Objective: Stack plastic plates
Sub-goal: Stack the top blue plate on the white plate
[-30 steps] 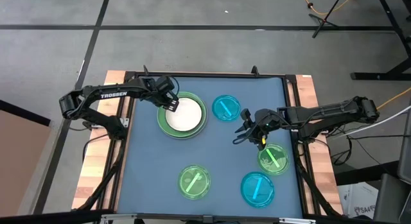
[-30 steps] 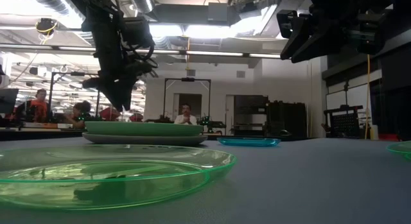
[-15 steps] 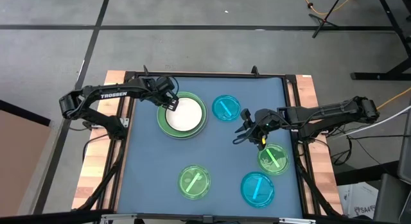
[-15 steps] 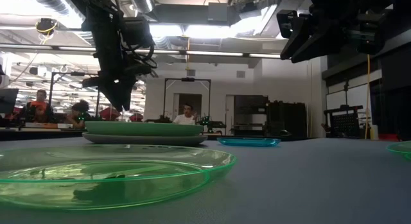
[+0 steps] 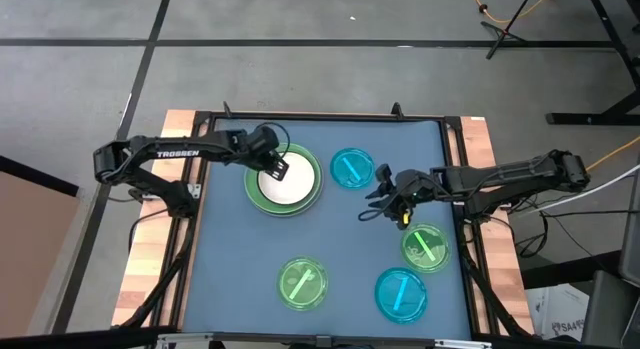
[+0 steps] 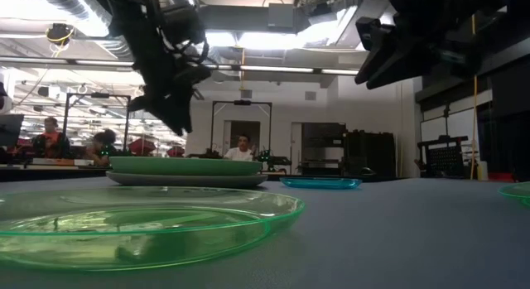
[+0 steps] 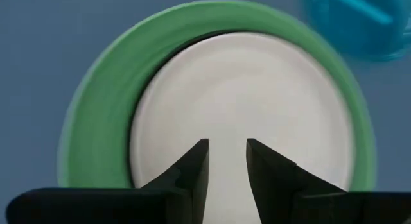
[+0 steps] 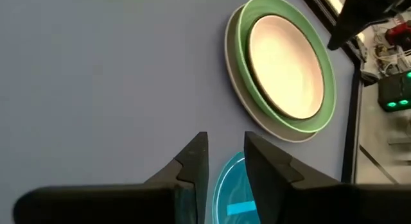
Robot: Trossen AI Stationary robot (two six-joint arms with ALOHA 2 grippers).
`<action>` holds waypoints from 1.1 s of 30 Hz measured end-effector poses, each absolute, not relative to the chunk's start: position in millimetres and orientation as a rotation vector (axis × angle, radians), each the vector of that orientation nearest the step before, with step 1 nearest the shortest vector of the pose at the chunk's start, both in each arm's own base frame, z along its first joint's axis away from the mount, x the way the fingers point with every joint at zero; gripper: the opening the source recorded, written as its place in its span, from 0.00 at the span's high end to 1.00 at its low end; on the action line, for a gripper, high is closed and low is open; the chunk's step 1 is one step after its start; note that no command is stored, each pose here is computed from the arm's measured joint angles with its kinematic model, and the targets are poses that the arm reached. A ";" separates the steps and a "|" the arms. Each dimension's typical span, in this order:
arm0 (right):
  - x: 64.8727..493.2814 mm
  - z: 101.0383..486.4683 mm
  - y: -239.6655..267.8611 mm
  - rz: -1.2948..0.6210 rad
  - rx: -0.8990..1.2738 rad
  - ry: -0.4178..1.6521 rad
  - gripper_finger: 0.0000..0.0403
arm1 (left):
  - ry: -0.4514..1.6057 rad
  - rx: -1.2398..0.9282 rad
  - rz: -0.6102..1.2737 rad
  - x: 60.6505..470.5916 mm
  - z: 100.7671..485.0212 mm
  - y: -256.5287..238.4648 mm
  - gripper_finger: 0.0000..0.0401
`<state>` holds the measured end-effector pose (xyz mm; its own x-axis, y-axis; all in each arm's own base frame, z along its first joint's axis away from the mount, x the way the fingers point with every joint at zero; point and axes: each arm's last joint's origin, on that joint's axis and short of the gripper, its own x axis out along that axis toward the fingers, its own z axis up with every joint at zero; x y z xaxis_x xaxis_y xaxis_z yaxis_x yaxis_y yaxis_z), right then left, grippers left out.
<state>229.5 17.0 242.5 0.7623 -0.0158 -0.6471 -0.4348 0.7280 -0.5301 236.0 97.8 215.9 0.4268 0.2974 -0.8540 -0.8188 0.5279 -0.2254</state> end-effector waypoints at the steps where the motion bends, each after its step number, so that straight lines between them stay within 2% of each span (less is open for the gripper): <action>1: 230.6 241.0 17.1 0.253 -0.729 0.681 0.78 | 0.843 -0.703 0.760 238.7 216.9 95.5 0.76; 13: 241.0 223.7 -24.0 0.112 -0.524 0.799 0.78 | 0.645 -0.643 0.560 268.1 231.6 62.8 0.76; 22: 248.7 198.7 -50.8 0.153 -0.387 0.886 0.78 | 0.648 -0.598 0.507 273.2 232.5 40.1 0.76; 33: 262.0 163.3 -56.6 0.131 -0.386 1.027 0.78 | 0.643 -0.552 0.508 274.7 232.7 25.4 0.76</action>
